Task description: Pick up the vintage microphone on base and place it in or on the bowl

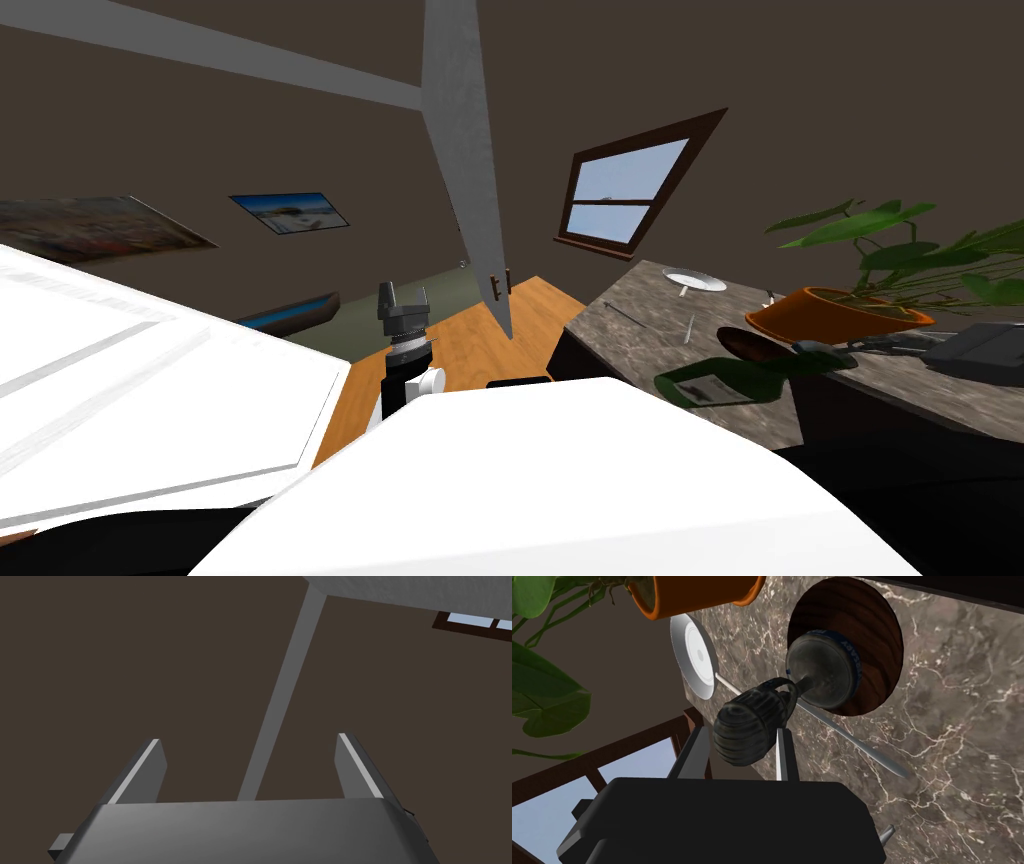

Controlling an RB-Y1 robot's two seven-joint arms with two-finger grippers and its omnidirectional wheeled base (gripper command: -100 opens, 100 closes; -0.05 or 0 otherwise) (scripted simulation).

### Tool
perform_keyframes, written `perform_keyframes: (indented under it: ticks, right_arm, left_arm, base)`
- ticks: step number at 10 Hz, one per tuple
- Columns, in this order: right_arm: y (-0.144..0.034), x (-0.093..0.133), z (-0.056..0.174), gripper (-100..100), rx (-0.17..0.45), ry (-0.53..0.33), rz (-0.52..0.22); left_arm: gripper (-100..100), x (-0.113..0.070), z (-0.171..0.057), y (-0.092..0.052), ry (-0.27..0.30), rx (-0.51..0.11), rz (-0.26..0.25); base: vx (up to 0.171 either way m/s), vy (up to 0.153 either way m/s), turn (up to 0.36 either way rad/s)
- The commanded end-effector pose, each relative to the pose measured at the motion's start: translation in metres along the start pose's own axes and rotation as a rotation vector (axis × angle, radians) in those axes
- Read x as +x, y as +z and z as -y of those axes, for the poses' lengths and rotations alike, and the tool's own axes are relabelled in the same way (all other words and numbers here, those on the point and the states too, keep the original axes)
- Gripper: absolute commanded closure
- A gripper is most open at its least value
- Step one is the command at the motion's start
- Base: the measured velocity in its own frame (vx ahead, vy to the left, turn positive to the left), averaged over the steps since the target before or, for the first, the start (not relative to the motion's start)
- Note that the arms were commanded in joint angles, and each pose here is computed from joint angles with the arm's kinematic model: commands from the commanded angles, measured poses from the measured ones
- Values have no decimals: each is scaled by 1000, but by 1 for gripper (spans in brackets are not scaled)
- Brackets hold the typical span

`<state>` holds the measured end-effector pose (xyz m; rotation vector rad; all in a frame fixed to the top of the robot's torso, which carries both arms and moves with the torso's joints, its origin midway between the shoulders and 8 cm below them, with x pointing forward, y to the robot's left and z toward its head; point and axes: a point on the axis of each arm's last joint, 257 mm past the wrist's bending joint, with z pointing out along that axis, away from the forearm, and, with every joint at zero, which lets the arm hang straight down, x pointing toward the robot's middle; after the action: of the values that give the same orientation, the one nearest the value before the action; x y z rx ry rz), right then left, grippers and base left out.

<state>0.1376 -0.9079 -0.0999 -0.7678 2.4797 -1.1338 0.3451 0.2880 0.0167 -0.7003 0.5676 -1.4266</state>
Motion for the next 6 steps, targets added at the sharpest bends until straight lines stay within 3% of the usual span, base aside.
perform_keyframes:
  ticks: [1, 3, 6]
  right_arm:
    - [-6, 12, -2, 100, -5, 37, -15]
    - [-10, 24, -11, 100, -28, 46, -36]
    - [-13, 27, -6, 100, -14, 83, -35]
  left_arm:
    - [0, 0, 0, 0, 0, 0, 0]
    - [0, 0, 0, 0, 0, 0, 0]
    - [0, 0, 0, 0, 0, 0, 0]
  base:
    - [11, -92, 243]
    - [10, -130, 191]
    - [-6, -35, 50]
